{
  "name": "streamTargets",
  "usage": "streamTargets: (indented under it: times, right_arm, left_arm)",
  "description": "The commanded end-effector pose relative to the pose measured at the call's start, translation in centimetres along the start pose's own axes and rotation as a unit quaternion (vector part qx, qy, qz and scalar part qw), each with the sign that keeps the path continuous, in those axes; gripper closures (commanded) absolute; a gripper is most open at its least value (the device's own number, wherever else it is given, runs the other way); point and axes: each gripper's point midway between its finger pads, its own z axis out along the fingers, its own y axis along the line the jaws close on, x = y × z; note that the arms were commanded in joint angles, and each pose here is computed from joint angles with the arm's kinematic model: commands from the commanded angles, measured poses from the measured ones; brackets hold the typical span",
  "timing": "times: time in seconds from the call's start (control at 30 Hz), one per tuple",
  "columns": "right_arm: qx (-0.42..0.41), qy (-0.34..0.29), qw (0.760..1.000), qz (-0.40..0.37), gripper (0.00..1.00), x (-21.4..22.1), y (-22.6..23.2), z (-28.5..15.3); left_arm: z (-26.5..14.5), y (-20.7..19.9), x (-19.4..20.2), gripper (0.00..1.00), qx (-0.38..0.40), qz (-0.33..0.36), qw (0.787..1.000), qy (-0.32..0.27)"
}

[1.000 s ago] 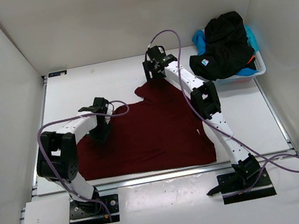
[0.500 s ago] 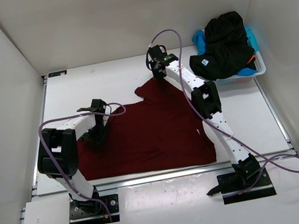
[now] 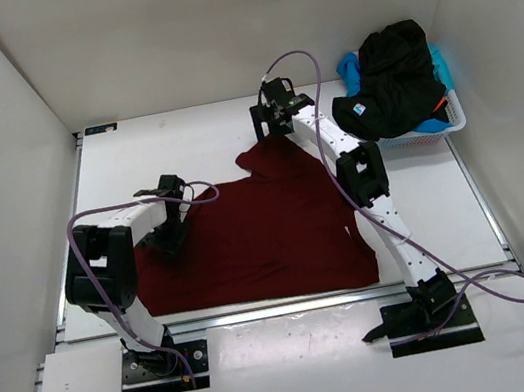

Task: Fold and stack the t-shirts
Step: Grap the side of the flattened tshirt furthest away from the robot with both arms

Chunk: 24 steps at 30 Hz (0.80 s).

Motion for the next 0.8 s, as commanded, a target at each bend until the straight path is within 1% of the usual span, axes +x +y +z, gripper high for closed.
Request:
streamTargets:
  times: [0.0,0.07,0.2,0.27,0.3,0.33,0.37,0.4,0.43,0.53,0.57,0.63,0.67,0.7,0.73,0.77]
  right_arm:
    - [0.009,0.018,1.0,0.004,0.01,0.9,-1.4,0.2]
    - [0.02,0.04,0.999,0.003,0.01,2.1,-2.1,-0.1]
    - [0.005,0.05,0.999,-0.009,0.01,2.6,-1.5,-0.2]
    - [-0.009,0.065,0.998,-0.015,0.01,3.8,-0.8,0.2]
    - [-0.016,0.077,0.997,-0.017,0.05,4.8,-0.1,0.2]
    - [-0.007,0.081,0.996,-0.026,0.11,5.0,-0.6,0.2]
    - [-0.01,0.079,0.996,-0.029,0.15,5.0,0.0,0.2]
    - [-0.012,0.078,0.996,-0.029,0.23,4.9,-0.1,0.3]
    - [-0.009,0.085,0.996,-0.036,0.37,5.5,0.1,0.3]
    - [-0.005,0.094,0.995,-0.041,0.61,6.5,1.0,0.3]
    - [-0.008,0.096,0.994,-0.045,0.68,6.6,1.3,0.3]
    - [-0.006,0.094,0.994,-0.048,0.78,6.4,1.7,0.0]
    - [-0.004,0.084,0.995,-0.048,0.85,5.7,1.7,-0.2]
    - [0.002,0.084,0.995,-0.048,0.89,5.8,1.6,-0.2]
    - [0.004,0.078,0.996,-0.049,0.97,5.2,1.6,-0.5]
    - [0.007,0.075,0.996,-0.049,1.0,4.9,1.5,-0.7]
  left_arm:
    - [-0.4,0.2,1.0,0.3,-0.001,-0.008,1.0,0.005]
    - [-0.4,-0.2,1.4,0.29,0.002,-0.001,1.0,0.008]
    - [-0.4,-0.4,1.3,0.3,-0.009,0.01,1.0,0.011]
    - [-0.5,-0.2,1.2,0.31,-0.014,0.01,1.0,0.012]
    - [-0.4,-0.4,1.4,0.32,-0.013,0.012,1.0,0.015]
    - [-0.4,-0.2,1.3,0.31,-0.01,0.006,1.0,0.014]
    - [-0.5,-0.2,1.4,0.32,-0.014,0.011,1.0,0.016]
    - [-0.6,-0.2,1.4,0.31,-0.011,0.01,1.0,0.013]
    - [-0.7,0.1,1.6,0.32,-0.014,0.007,1.0,0.014]
    - [-0.8,0.3,2.2,0.31,-0.018,0.004,1.0,0.015]
    - [-1.0,0.4,2.4,0.31,-0.015,0.002,1.0,0.013]
    - [-0.8,0.4,2.9,0.3,-0.018,-0.003,1.0,0.013]
    - [-0.9,0.5,3.1,0.31,-0.019,-0.002,1.0,0.016]
    - [-0.9,0.4,3.1,0.31,-0.018,0.0,1.0,0.011]
    - [-0.9,0.2,3.4,0.31,-0.016,-0.002,1.0,0.01]
    - [-1.2,0.4,3.1,0.31,-0.015,-0.007,1.0,-0.001]
